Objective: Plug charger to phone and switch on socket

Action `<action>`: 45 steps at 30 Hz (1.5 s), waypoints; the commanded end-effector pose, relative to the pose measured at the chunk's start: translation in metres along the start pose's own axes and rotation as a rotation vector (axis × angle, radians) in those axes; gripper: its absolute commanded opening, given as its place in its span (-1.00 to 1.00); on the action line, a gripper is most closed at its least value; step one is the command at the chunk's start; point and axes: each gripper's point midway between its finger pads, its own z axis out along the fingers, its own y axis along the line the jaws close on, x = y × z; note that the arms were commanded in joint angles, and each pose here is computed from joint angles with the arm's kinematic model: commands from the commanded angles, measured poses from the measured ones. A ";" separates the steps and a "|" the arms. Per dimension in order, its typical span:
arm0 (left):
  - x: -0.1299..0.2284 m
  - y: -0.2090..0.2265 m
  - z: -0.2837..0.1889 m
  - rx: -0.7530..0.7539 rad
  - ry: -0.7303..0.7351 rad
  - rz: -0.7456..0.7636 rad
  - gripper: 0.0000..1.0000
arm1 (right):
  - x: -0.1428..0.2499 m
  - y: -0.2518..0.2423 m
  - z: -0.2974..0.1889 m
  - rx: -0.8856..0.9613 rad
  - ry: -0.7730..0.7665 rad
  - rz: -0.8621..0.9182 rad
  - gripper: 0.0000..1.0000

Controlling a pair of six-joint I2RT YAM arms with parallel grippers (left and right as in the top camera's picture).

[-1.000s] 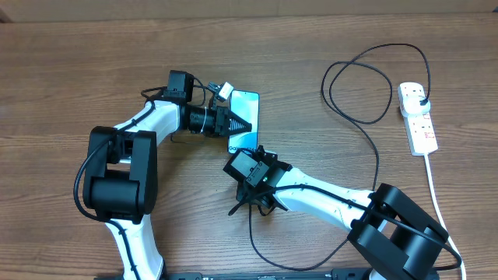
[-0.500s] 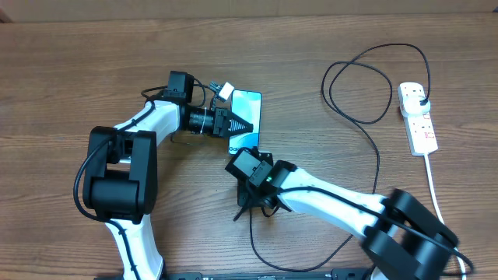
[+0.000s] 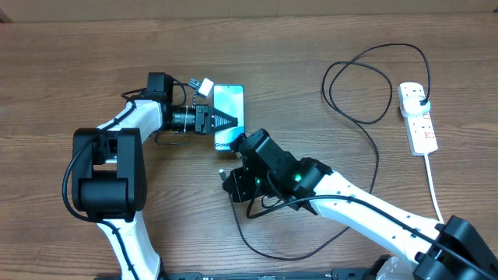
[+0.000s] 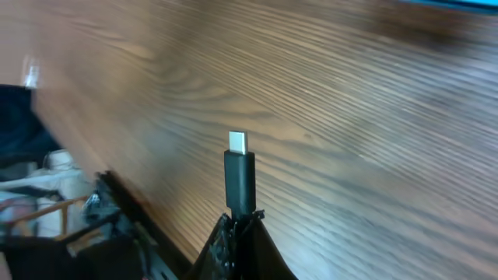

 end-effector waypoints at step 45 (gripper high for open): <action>-0.006 -0.040 -0.002 0.152 -0.011 -0.081 -0.92 | -0.032 -0.046 0.012 -0.102 -0.425 0.153 -0.93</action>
